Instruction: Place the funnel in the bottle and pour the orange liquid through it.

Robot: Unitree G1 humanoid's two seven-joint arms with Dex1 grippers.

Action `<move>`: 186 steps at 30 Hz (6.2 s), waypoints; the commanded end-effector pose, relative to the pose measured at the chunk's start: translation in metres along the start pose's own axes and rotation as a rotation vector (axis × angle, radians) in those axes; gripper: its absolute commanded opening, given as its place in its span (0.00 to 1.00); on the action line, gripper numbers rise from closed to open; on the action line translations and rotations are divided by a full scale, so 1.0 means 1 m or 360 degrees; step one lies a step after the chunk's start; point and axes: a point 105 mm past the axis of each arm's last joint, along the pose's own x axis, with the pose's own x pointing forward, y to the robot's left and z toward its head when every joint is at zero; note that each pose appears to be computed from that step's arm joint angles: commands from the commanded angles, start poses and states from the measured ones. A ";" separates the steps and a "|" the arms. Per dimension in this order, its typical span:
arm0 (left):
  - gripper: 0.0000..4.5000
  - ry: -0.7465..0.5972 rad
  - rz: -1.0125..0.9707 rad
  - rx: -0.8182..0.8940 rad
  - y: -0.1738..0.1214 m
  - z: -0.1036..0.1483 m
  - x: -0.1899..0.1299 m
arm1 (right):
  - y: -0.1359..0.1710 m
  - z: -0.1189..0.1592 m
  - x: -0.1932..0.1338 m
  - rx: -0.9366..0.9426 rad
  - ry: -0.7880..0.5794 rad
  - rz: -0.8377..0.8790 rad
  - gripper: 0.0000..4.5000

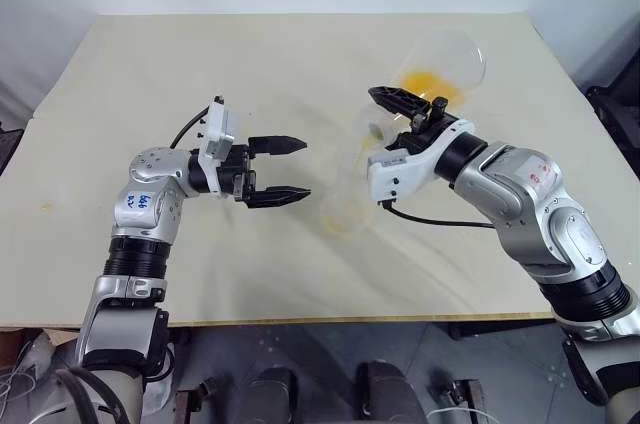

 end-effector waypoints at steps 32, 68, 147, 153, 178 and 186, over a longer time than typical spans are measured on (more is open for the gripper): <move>1.00 -0.0008 -0.0008 0.0074 0.003 0.010 0.001 | -0.027 -0.011 -0.009 -0.0194 0.0025 -0.0150 0.55; 1.00 0.0003 0.0018 0.0105 -0.004 0.011 -0.018 | -0.026 -0.010 -0.006 -0.0245 -0.0021 -0.0138 0.55; 1.00 -0.0012 -0.0005 0.0089 -0.003 0.012 -0.013 | -0.025 -0.005 -0.007 -0.0389 -0.0099 -0.0101 0.55; 1.00 -0.0011 -0.0004 0.0090 -0.003 0.012 -0.013 | -0.025 -0.005 -0.007 -0.0408 -0.0115 -0.0104 0.55; 1.00 -0.0009 -0.0001 0.0074 -0.005 0.011 -0.015 | -0.026 -0.005 -0.006 -0.0419 -0.0117 -0.0108 0.55; 1.00 -0.0003 0.0002 0.0065 -0.005 0.010 -0.016 | -0.026 -0.005 -0.006 -0.0424 -0.0121 -0.0107 0.55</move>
